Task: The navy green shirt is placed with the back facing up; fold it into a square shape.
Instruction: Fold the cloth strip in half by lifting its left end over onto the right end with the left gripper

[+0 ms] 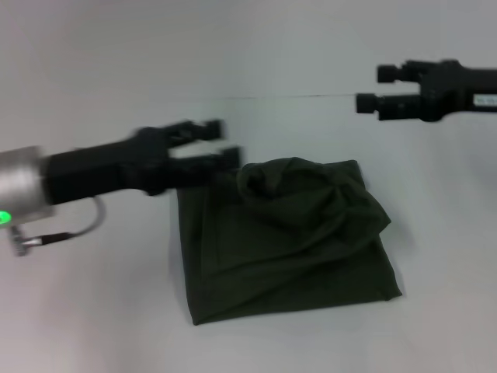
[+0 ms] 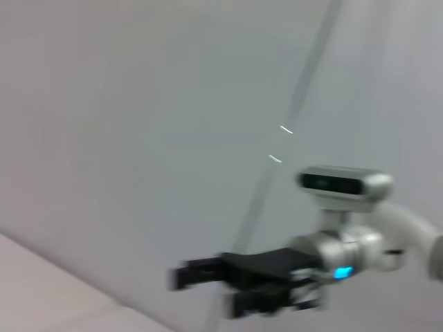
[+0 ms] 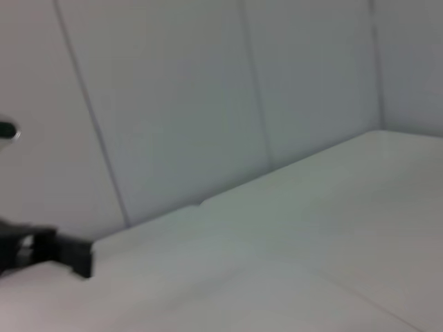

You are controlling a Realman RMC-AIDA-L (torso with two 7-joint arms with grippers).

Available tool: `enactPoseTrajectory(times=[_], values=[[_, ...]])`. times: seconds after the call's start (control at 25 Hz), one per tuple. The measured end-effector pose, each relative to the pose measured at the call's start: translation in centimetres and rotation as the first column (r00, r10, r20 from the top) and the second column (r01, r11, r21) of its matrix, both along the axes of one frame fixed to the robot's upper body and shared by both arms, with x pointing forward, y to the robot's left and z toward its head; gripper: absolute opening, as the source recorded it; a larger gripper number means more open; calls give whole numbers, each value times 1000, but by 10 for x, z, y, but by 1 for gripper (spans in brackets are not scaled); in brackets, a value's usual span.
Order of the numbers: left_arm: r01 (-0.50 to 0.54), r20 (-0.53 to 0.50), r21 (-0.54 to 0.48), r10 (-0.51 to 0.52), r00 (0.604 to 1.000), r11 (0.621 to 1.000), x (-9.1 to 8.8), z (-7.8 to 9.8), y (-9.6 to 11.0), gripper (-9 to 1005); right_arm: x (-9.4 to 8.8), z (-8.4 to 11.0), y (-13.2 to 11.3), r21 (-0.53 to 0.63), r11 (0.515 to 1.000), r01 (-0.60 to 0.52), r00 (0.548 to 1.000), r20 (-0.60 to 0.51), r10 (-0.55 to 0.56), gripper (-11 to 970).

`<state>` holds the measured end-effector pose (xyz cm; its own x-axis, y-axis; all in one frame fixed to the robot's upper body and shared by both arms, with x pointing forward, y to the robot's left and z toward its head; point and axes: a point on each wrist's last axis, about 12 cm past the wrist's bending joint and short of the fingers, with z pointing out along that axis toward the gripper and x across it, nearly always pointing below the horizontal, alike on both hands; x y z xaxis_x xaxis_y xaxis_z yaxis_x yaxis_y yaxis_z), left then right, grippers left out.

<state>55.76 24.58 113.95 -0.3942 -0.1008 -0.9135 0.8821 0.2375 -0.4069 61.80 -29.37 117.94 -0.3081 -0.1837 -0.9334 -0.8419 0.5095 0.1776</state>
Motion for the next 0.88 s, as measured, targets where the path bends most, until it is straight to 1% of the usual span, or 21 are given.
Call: enactPoseTrajectory(times=[0.04, 0.2, 0.28, 0.36, 0.48, 0.6, 0.76, 0.88], values=[[-50, 15, -1, 50, 999, 999, -4, -4, 15, 893, 4, 9, 8, -25, 999, -28, 1000, 4, 28, 907], [-182, 45, 8, 182, 982, 983, -16, -14, 55, 893, 19, 41, 43, -126, 984, -127, 992, 3, 128, 907], [-233, 45, 7, 232, 972, 973, -22, -17, 70, 892, 26, 54, 66, -195, 965, -174, 985, -19, 174, 906], [-291, 52, -5, 291, 955, 957, -30, -19, 86, 892, 31, 63, 84, -257, 945, -200, 980, -34, 197, 906], [-308, 58, -7, 308, 950, 951, -33, -20, 91, 892, 35, 69, 113, -375, 897, -234, 972, -77, 221, 905], [-310, 65, 6, 309, 949, 951, -37, -23, 92, 892, 36, 68, 140, -480, 835, -268, 963, -119, 241, 904], [-345, 81, 2, 344, 935, 938, -46, -33, 96, 893, 34, 62, 167, -568, 768, -296, 954, -139, 265, 903], [-366, 82, -14, 366, 927, 930, -50, -38, 97, 893, 34, 57, 184, -626, 723, -292, 954, -131, 272, 902]])
